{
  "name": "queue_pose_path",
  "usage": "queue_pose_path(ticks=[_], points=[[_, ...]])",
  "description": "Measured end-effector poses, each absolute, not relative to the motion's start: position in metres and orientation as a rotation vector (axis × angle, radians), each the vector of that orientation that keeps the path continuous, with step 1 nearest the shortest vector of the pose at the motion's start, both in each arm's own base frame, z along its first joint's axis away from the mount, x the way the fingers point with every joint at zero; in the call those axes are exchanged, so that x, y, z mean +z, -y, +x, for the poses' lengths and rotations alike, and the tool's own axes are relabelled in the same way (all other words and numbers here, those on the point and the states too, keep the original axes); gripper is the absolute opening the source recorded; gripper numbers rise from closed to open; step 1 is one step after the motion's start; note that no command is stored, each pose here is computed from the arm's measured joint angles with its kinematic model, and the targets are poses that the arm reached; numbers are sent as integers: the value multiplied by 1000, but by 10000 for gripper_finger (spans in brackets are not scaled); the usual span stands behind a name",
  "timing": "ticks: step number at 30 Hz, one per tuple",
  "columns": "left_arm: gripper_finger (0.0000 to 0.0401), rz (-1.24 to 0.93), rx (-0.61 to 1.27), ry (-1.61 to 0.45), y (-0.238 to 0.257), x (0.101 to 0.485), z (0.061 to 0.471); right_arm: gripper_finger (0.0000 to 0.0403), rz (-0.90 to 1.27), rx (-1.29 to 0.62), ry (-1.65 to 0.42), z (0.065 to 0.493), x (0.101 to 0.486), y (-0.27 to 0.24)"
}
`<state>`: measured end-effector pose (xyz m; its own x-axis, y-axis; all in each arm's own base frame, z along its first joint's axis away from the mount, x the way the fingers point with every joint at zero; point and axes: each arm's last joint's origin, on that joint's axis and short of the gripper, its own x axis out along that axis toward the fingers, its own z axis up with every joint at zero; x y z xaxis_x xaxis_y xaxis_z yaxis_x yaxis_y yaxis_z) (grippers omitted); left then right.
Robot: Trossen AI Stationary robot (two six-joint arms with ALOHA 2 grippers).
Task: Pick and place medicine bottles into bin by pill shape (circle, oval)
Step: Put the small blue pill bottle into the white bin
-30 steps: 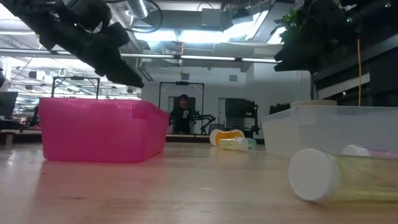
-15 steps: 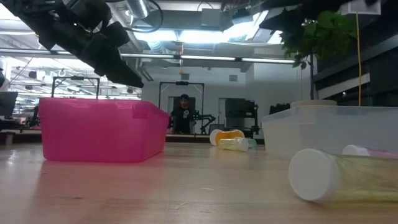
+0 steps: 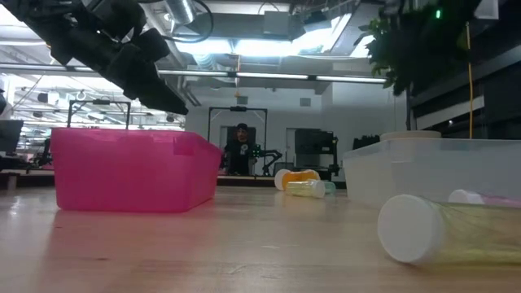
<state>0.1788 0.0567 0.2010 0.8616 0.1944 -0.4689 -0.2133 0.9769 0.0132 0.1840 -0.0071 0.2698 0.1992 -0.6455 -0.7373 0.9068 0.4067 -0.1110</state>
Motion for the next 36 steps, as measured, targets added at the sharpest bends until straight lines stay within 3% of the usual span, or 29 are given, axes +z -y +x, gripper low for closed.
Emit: queue_pose_path(ticks=[9, 18, 36], points=[[229, -40, 214, -487, -57, 201, 179, 225, 529, -1420, -793, 180, 210, 36], [229, -40, 214, -488, -57, 201, 179, 225, 681, -1495, -737, 186, 178, 63], [229, -40, 214, -487, -57, 201, 179, 225, 657, -1644, -654, 191, 135, 92]])
